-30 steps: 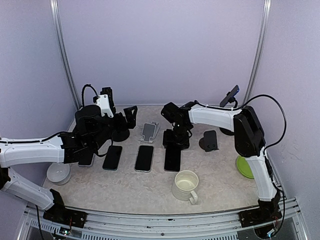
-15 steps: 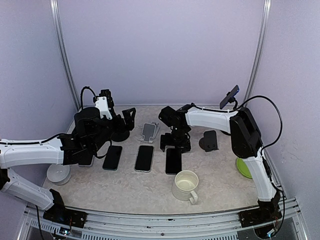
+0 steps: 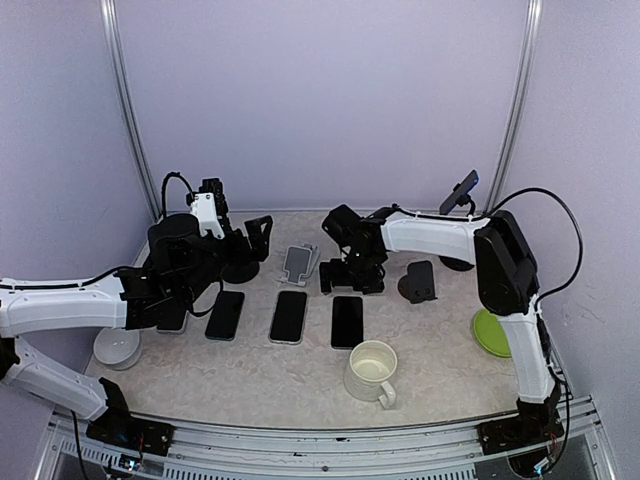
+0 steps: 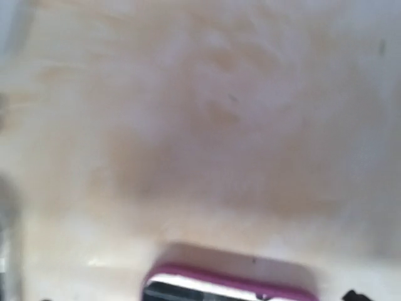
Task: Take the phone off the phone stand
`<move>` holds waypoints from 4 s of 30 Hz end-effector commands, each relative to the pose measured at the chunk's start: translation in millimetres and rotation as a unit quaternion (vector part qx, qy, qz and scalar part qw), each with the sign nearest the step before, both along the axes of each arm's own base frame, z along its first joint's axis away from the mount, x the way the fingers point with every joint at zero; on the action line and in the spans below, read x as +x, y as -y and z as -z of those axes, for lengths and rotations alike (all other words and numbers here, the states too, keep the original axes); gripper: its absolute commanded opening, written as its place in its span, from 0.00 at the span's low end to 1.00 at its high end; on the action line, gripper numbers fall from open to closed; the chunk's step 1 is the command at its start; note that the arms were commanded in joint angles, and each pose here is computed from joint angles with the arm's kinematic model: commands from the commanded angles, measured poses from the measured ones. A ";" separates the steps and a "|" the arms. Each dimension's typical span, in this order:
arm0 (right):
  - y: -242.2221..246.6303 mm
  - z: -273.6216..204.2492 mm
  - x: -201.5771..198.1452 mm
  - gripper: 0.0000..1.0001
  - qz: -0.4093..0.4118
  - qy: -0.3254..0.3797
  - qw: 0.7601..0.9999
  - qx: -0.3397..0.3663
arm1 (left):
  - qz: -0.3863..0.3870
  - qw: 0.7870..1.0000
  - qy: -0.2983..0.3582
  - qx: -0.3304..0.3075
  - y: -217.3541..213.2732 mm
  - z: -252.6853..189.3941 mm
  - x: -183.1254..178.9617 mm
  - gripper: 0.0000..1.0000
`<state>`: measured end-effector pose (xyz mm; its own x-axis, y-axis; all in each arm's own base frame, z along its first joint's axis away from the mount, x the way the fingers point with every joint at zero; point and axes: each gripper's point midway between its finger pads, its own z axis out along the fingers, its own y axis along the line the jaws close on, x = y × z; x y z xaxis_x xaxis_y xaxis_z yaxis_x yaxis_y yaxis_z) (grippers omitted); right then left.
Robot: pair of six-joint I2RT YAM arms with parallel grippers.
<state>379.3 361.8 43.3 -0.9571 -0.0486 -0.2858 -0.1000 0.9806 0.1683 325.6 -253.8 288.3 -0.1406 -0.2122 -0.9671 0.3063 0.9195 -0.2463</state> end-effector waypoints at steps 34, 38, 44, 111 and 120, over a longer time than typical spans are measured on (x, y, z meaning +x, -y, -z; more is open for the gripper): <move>188.9 -144.0 -16.9 1.00 -0.153 0.342 0.921 0.103 | 0.051 0.998 -0.009 0.033 38.6 -19.8 6.8 0.99; 190.8 -116.4 -6.7 1.00 -0.140 0.301 0.930 0.156 | 0.072 0.997 -0.015 0.032 49.6 -17.3 6.8 0.99; 191.4 -88.1 5.1 1.00 -0.133 0.284 0.938 0.144 | 0.095 0.995 -0.019 0.027 61.8 -15.1 6.0 0.99; 163.3 -23.5 51.8 0.77 -0.088 0.196 0.975 0.049 | 0.066 0.997 0.033 -0.030 -4.1 -78.5 -7.7 0.99; 145.0 -49.2 65.5 0.54 -0.048 0.210 0.974 0.067 | 0.062 0.997 0.034 -0.034 -8.5 -76.4 -8.0 0.99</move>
<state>433.1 202.7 71.6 -0.7624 -0.1274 -0.6344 -0.3120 0.9313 0.1880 321.0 -253.3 352.8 -0.1337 -0.2236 -0.9655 0.4319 0.8637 -0.2598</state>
